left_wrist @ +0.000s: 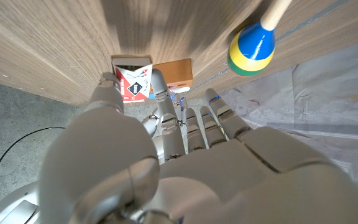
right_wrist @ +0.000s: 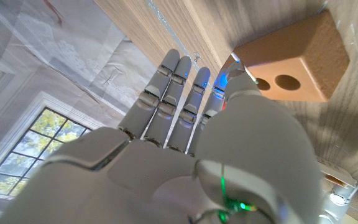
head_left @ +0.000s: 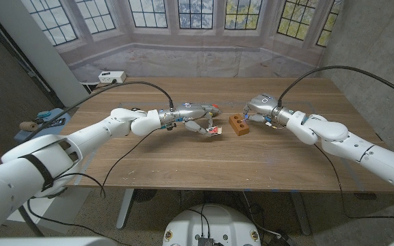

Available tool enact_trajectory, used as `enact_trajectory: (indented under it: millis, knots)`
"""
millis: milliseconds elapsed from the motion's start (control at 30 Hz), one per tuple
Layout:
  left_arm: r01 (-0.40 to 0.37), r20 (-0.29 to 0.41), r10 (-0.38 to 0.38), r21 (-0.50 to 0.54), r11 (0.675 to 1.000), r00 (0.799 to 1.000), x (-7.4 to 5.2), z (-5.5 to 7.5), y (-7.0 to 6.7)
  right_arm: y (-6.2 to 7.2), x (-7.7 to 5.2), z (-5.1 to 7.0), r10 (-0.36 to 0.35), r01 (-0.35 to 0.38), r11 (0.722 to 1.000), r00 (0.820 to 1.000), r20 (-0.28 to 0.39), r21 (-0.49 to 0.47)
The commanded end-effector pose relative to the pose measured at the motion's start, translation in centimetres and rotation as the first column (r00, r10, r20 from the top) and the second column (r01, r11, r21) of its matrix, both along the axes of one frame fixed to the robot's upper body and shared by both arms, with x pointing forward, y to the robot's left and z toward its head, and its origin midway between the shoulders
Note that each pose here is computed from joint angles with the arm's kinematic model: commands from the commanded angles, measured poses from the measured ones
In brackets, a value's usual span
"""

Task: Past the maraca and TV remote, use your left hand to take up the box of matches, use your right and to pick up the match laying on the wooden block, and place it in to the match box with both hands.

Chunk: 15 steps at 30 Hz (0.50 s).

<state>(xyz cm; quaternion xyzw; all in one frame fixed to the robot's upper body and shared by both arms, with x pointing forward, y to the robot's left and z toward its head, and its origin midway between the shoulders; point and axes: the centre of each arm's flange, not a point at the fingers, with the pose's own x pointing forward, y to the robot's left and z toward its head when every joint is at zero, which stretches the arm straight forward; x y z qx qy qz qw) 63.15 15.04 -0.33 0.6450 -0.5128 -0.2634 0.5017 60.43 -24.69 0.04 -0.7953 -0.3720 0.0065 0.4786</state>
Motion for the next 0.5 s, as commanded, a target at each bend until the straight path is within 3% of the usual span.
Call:
enact_trajectory:
  millis: [33,500]
  knots:
    - [0.001,0.001,-0.001,0.003,1.0,1.0,-0.11,-0.11,-0.2,-0.01,-0.33,-0.23,-0.021,0.021,1.0,1.0,-0.016,-0.004]
    - [-0.003,-0.006,0.003,0.001,1.0,1.0,0.06,-0.14,-0.05,0.11,0.42,-0.41,-0.023,0.023,1.0,0.999,-0.032,0.001]
